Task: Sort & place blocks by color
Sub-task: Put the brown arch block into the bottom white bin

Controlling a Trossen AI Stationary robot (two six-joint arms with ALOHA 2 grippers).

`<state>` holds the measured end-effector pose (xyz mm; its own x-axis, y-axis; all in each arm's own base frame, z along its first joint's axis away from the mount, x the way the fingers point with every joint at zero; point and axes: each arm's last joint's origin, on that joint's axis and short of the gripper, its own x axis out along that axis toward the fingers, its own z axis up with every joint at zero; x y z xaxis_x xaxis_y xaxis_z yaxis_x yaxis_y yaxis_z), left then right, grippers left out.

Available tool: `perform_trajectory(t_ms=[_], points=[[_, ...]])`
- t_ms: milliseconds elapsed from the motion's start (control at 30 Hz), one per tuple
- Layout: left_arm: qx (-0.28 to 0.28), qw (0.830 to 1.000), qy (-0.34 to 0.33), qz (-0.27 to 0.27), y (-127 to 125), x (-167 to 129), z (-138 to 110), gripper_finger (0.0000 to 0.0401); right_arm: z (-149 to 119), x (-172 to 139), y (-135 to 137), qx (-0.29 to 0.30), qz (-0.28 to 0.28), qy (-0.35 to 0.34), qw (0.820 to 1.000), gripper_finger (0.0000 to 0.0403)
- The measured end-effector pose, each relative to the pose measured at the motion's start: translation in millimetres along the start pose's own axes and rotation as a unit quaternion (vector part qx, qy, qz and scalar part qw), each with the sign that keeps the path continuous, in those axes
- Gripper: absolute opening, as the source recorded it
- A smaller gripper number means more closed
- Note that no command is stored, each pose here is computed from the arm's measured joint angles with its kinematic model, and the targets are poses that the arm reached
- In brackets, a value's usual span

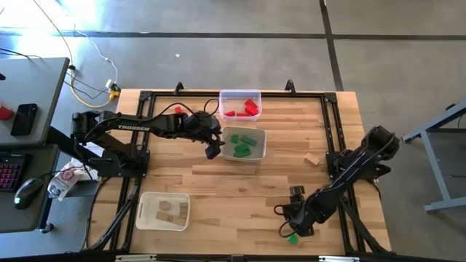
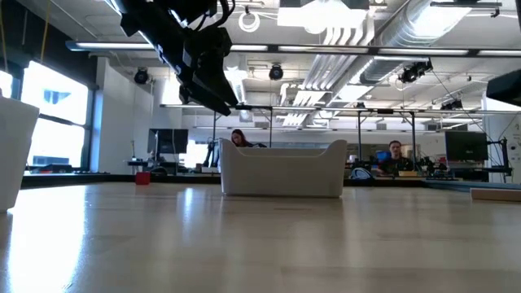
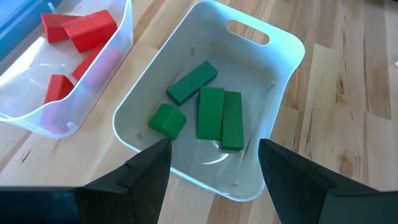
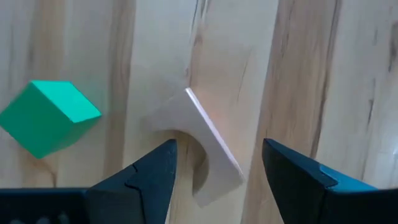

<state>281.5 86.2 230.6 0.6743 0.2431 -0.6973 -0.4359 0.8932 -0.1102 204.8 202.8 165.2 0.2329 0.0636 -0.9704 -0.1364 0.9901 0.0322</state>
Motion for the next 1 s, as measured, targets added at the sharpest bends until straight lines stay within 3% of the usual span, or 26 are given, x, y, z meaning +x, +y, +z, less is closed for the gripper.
perform_trajectory(t_ms=[267, 600, 1000], points=[[0.0, 1.0, 0.0, 0.0, 0, 0, 0, 0.023, -2, 17, 2, 0.0, -0.011, 0.034, 0.999, 0.0208], [-0.004, 1.0, -0.005, -0.001, 0, 0, 1, 0.023, -3, 24, 3, 0.027, -0.004, 0.055, 0.998, 0.0075], [-0.091, 0.993, -0.072, -0.021, -3, -1, 14, 0.023, 0, 24, -3, 0.159, -0.052, 0.018, 0.986, 0.0075]])
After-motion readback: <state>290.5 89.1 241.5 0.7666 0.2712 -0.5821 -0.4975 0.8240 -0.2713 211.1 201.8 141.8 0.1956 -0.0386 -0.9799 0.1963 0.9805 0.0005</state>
